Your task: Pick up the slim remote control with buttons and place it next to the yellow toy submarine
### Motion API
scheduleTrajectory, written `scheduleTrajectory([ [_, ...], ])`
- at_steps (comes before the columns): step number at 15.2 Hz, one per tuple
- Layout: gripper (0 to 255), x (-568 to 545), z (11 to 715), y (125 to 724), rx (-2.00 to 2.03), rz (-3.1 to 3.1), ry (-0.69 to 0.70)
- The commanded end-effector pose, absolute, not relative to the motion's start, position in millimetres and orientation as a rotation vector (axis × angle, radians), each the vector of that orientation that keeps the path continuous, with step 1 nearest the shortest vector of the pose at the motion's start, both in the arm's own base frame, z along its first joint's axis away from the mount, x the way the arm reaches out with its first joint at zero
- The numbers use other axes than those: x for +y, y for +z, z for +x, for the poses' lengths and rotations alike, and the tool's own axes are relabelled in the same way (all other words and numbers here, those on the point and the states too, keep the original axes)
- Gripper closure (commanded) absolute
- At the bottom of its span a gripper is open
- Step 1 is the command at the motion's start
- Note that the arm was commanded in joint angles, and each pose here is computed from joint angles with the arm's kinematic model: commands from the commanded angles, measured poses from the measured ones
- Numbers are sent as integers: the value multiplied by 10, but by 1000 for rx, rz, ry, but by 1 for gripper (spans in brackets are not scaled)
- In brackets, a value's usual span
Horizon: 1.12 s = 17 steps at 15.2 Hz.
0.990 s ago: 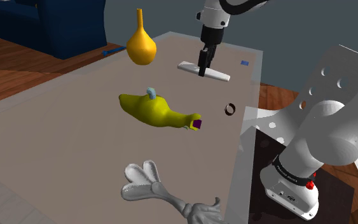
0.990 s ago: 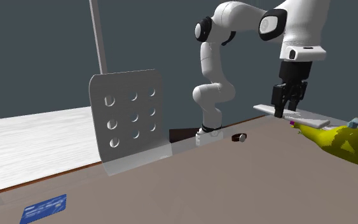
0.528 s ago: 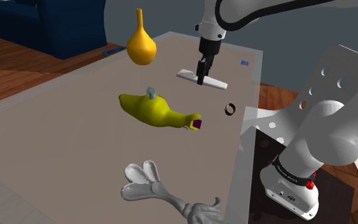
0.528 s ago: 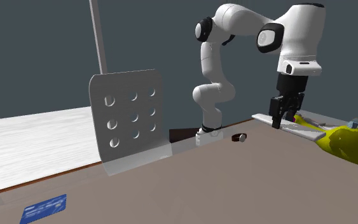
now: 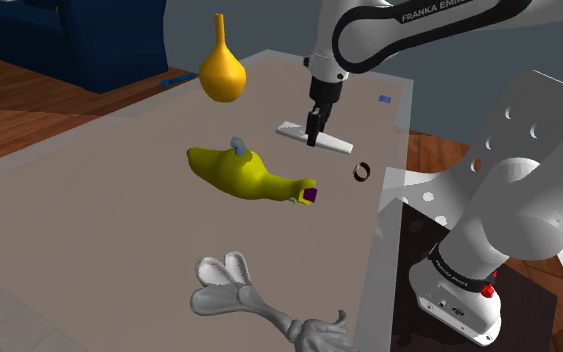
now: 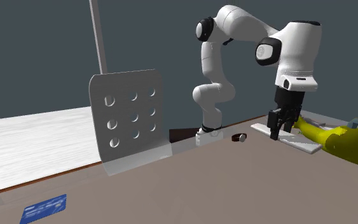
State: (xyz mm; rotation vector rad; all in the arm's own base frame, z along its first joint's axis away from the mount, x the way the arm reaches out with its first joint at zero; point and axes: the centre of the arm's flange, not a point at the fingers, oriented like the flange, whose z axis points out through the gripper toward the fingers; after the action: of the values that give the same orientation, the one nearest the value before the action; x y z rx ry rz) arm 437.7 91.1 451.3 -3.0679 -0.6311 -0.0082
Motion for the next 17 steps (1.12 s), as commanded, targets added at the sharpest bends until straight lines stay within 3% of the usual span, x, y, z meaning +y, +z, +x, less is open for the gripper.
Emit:
scheduleTrajectory([
  [1, 255, 908, 4369, 4390, -631, -3068, -9],
  [11, 255, 908, 4369, 3850, -631, -3068, -9],
  [17, 255, 908, 4369, 3850, -631, -3068, -9],
])
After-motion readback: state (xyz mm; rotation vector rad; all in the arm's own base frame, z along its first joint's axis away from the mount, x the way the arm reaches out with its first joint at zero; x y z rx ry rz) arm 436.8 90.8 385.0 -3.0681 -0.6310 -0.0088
